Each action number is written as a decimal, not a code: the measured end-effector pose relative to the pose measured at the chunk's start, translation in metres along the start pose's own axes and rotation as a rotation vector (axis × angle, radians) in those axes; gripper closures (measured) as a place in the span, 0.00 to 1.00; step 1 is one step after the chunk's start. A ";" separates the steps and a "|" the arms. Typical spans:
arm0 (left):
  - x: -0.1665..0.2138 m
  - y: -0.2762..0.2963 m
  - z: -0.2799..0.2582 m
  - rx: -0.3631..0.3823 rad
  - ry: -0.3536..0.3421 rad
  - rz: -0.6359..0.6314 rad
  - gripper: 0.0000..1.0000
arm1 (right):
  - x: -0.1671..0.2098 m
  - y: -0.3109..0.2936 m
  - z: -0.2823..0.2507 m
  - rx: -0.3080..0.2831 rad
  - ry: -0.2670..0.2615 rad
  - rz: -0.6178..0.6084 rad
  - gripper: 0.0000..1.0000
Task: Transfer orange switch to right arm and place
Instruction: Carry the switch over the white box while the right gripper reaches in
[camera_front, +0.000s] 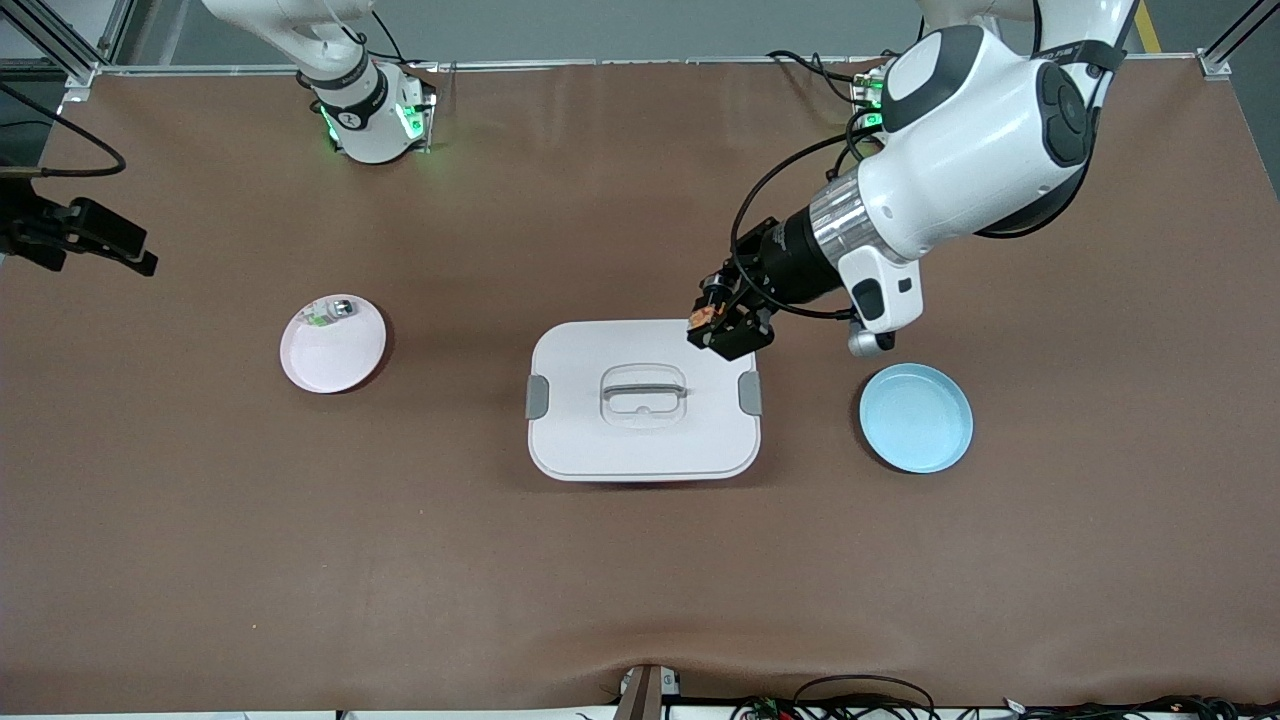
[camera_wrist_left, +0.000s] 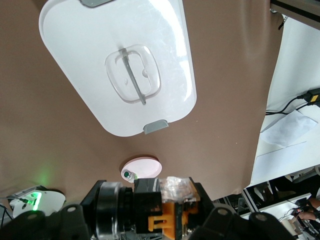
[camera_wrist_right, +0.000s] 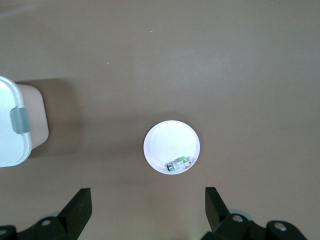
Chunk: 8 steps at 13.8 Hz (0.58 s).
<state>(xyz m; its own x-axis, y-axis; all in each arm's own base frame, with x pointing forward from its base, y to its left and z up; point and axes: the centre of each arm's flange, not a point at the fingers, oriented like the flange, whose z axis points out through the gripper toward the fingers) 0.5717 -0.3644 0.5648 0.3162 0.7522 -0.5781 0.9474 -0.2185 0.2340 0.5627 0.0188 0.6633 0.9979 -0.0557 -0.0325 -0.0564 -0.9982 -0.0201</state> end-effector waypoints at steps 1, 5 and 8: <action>-0.004 0.001 0.001 -0.017 -0.004 -0.012 0.27 | -0.001 -0.012 0.000 0.010 0.000 -0.022 0.00; -0.027 0.001 0.009 -0.085 -0.025 -0.058 0.27 | 0.000 -0.074 0.004 0.202 0.030 -0.065 0.00; -0.045 -0.004 0.019 -0.102 -0.043 -0.089 0.27 | 0.006 -0.118 0.019 0.379 0.053 -0.004 0.00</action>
<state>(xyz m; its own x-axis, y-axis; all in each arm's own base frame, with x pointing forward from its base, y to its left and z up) 0.5545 -0.4097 0.5749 0.2348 0.7381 -0.6325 0.9626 -0.0860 0.2569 0.5748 0.1369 0.6468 0.9978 -0.0626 0.0195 -0.0501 -0.9202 -0.3883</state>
